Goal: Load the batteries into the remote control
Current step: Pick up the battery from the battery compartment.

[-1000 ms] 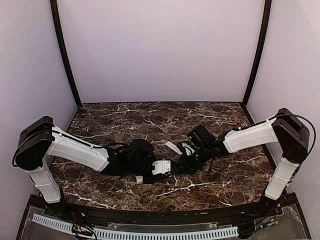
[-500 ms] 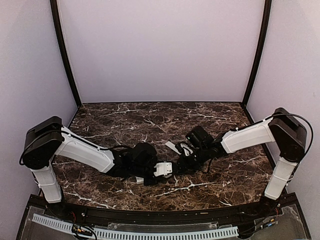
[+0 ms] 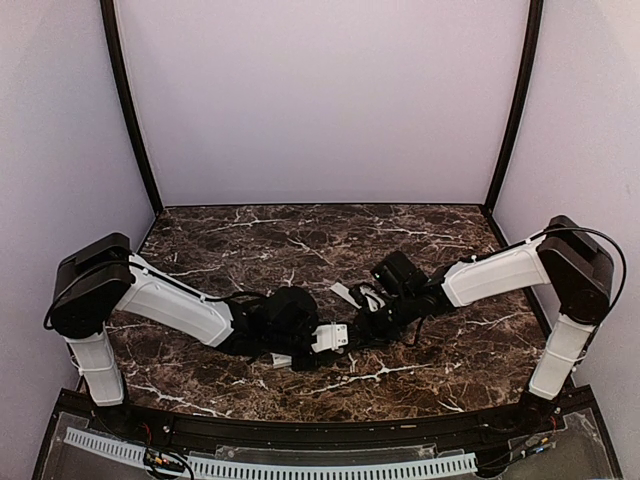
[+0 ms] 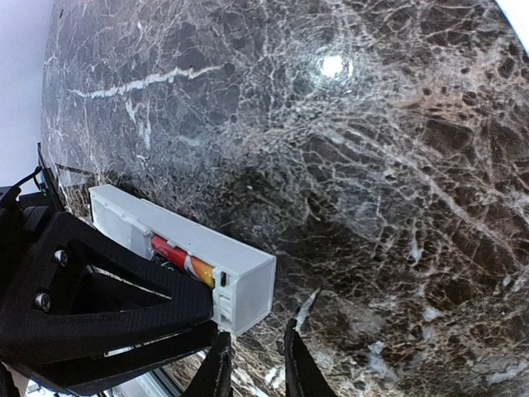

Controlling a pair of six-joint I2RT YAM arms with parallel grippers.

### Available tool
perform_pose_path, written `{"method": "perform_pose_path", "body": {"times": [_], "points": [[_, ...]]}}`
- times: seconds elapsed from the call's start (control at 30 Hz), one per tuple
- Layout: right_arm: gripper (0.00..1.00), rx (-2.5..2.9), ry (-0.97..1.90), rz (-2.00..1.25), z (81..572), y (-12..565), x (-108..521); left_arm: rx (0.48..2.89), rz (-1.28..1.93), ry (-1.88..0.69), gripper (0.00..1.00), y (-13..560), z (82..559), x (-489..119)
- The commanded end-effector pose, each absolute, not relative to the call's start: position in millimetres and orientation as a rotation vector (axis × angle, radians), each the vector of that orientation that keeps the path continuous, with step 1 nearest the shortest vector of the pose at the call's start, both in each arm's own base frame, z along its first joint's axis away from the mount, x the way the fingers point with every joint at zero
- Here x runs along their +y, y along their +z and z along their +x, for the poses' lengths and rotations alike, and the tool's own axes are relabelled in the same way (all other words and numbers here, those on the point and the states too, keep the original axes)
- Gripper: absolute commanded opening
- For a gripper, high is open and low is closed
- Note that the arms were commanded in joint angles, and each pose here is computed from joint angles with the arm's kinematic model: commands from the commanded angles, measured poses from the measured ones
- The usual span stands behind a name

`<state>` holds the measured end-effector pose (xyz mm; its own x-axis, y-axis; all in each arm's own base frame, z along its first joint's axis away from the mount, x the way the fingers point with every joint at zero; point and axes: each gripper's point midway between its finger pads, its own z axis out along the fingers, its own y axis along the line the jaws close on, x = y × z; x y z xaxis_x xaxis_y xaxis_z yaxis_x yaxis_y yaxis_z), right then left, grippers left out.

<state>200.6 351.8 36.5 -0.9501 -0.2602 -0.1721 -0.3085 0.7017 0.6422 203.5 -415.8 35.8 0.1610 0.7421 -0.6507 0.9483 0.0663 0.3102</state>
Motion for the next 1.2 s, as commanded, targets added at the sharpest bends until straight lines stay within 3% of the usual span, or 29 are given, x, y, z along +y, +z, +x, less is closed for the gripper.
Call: {"method": "perform_pose_path", "body": {"times": [0.0,0.3,0.8,1.0,1.17], "points": [[0.20,2.827,1.105,-0.485,198,36,356,1.694,1.758,-0.338,0.17,16,200,-406],[0.21,2.827,1.098,-0.493,197,36,355,1.727,1.736,-0.396,0.00,33,192,-403],[0.21,2.805,1.106,-0.523,198,42,357,1.677,1.598,-0.549,0.00,85,191,-409],[0.21,2.648,1.101,-0.643,204,75,361,1.737,1.413,-0.611,0.00,125,212,-405],[0.22,2.517,1.053,-0.704,214,108,359,1.756,1.492,-0.505,0.00,121,212,-392]]}}
